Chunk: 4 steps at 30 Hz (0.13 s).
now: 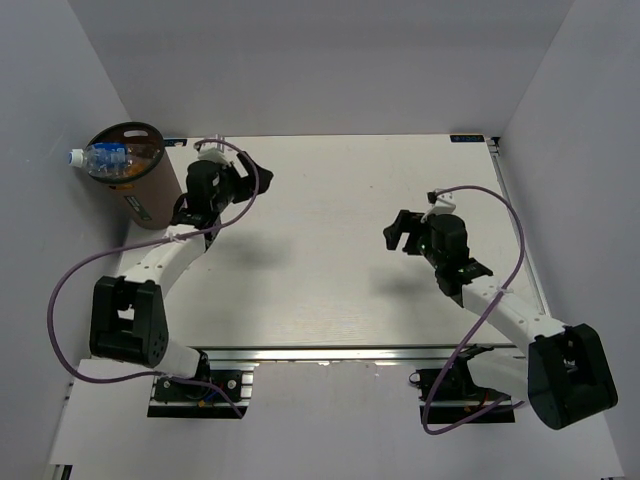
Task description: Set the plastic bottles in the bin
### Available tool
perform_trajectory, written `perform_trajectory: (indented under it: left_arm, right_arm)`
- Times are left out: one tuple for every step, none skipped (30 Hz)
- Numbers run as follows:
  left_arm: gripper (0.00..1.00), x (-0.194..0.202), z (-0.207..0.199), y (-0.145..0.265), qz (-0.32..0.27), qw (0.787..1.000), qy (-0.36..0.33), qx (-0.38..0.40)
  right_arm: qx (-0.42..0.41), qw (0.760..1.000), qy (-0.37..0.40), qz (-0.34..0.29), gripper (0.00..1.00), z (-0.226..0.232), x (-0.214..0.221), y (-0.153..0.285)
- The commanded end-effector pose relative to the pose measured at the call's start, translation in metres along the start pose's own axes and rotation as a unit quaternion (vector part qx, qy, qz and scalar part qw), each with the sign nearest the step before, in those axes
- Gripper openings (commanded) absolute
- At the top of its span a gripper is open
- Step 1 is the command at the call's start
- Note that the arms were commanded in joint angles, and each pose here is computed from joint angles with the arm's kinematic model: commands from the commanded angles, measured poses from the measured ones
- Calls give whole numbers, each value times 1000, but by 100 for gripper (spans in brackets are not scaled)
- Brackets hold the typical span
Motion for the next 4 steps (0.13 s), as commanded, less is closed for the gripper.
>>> perform_trajectory:
  left_arm:
    - [98, -18, -15, 15, -52, 998, -26, 30]
    - [98, -19, -17, 16, -55, 998, -29, 34]
    - [98, -19, -17, 15, -51, 998, -32, 36]
    - [98, -19, -17, 15, -49, 998, -33, 38]
  right_arm:
    - [-9, 999, -5, -47, 90, 4, -18, 2]
    - [-18, 999, -3, -47, 89, 6, -18, 3]
    - [-19, 998, -2, -52, 89, 6, -19, 4]
    - [-19, 998, -2, -55, 89, 5, -20, 4]
Point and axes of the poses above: each gripper's point midway between its finger pads, its own y axis back along the fingers, its own z axis along the line the jaws close on, x = y × z, the point moved 9 cm from there along y, back along the fingers, and after that the axes turned 7 degrees about y, right-handed, at the moved point
